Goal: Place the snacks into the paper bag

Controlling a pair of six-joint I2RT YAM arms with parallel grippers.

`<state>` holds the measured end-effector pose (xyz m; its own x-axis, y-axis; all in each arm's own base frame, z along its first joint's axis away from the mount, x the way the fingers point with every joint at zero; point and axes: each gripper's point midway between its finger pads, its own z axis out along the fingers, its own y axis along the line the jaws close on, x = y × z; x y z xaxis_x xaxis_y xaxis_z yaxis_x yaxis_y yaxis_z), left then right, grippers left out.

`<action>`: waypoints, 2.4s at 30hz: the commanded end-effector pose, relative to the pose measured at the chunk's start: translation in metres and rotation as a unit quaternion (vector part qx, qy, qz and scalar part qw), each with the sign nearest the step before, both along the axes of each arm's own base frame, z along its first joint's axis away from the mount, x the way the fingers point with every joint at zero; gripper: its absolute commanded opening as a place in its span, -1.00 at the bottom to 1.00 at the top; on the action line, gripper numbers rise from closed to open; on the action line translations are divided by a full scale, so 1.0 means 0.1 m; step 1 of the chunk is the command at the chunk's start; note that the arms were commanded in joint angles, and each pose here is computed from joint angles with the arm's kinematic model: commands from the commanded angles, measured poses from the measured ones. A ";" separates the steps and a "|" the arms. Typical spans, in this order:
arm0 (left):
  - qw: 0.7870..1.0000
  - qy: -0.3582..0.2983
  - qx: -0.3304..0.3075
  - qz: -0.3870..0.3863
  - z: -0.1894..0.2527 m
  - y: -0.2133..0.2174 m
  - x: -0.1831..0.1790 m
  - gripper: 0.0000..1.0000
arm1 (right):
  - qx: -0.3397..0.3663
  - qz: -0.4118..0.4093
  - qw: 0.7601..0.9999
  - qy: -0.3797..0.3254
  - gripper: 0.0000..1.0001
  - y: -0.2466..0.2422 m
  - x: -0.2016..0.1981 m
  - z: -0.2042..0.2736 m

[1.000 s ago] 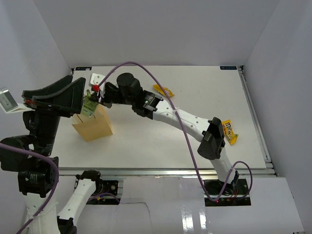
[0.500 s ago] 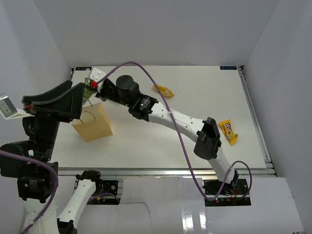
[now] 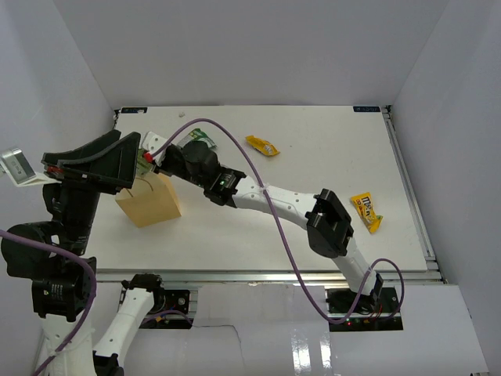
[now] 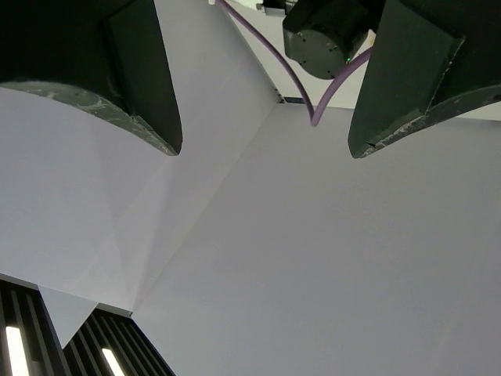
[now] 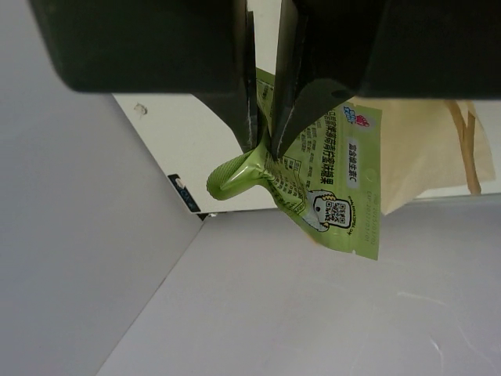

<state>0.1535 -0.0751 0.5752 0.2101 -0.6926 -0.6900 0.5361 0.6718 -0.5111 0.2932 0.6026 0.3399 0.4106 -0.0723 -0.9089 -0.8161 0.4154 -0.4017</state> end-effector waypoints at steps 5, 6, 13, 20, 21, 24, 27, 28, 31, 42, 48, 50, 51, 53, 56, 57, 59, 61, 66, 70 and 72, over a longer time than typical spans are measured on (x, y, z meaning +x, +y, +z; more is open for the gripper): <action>1.000 0.013 0.004 0.001 -0.08 -0.01 0.09 0.96 | 0.038 -0.014 0.999 -0.024 -0.76 0.03 -0.08 0.17; 1.000 0.015 0.004 0.001 -0.10 -0.01 0.09 0.96 | 0.035 -0.010 0.999 -0.022 -0.71 0.04 -0.10 0.14; 1.000 0.025 0.006 -0.004 -0.17 -0.03 0.16 0.96 | 0.016 0.009 1.000 -0.015 -0.05 0.01 -0.21 -0.01; 0.998 0.044 0.018 -0.028 -0.27 -0.14 0.30 0.96 | 0.036 0.018 0.999 0.003 0.28 -0.25 -0.15 0.35; 0.998 0.050 0.020 -0.032 -0.30 -0.16 0.34 0.96 | 0.035 0.016 0.999 0.014 0.34 -0.32 -0.10 0.38; 0.994 0.081 0.030 -0.064 -0.42 -0.29 0.54 0.96 | 0.010 0.055 0.997 0.058 0.56 -0.61 0.06 0.39; 0.987 0.125 0.040 -0.095 -0.64 -0.42 0.82 0.91 | -0.041 0.104 0.989 0.100 0.69 -1.03 0.19 0.17; 0.984 0.138 0.042 -0.101 -0.70 -0.45 0.91 0.85 | -0.056 0.116 0.986 0.107 0.76 -1.15 0.20 0.08; 0.971 0.196 0.056 -0.123 -1.03 -0.56 1.29 0.79 | -0.108 0.171 0.967 0.158 0.83 -1.66 0.10 -0.31; 0.865 0.358 0.351 -0.028 -2.70 -1.18 2.70 0.75 | -0.154 0.151 0.932 0.292 0.88 -3.34 0.00 -1.40; 0.746 0.401 0.525 0.086 -3.76 -1.09 3.26 0.72 | -0.146 0.120 0.934 0.305 0.87 -3.71 0.01 -1.54; 0.716 0.396 0.568 0.085 -4.03 -1.06 3.38 0.71 | -0.139 0.112 0.934 0.310 0.87 -3.79 0.04 -1.55; 0.705 0.388 0.590 0.072 -4.12 -1.08 3.41 0.72 | -0.137 0.110 0.934 0.311 0.87 -3.82 0.05 -1.55; 0.669 0.384 0.631 0.083 -4.33 -1.02 3.53 0.73 | -0.135 0.106 0.934 0.314 0.87 -3.89 0.05 -1.59; 0.637 0.374 0.668 0.091 -4.51 -0.95 3.65 0.75 | -0.135 0.102 0.934 0.316 0.87 -3.98 0.06 -1.62; 0.629 0.374 0.675 0.093 -4.56 -0.92 3.66 0.76 | -0.134 0.101 0.933 0.320 0.87 -3.99 0.06 -1.64; 0.615 0.377 0.686 0.099 -4.65 -0.84 3.70 0.77 | -0.128 0.096 0.933 0.322 0.87 -4.05 0.09 -1.65; 0.600 0.383 0.694 0.111 -4.72 -0.72 3.73 0.76 | -0.121 0.092 0.932 0.328 0.87 -4.10 0.11 -1.65; 0.587 0.366 0.708 0.144 -4.71 -0.55 3.87 0.77 | -0.112 0.091 0.929 0.339 0.87 -4.14 0.11 -1.66; 0.581 0.364 0.711 0.157 -4.77 -0.45 3.98 0.78 | -0.111 0.092 0.927 0.347 0.87 -4.17 0.10 -1.69; 0.580 0.376 0.705 0.162 -4.83 -0.35 4.01 0.77 | -0.108 0.093 0.926 0.349 0.87 -4.18 0.11 -1.68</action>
<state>0.5399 -0.1246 0.0821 -0.5582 0.6727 -0.4857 0.3040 0.7105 0.6346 0.3089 0.1843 0.1700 -0.2413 -0.2896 -0.9262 -0.9549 0.2410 0.1735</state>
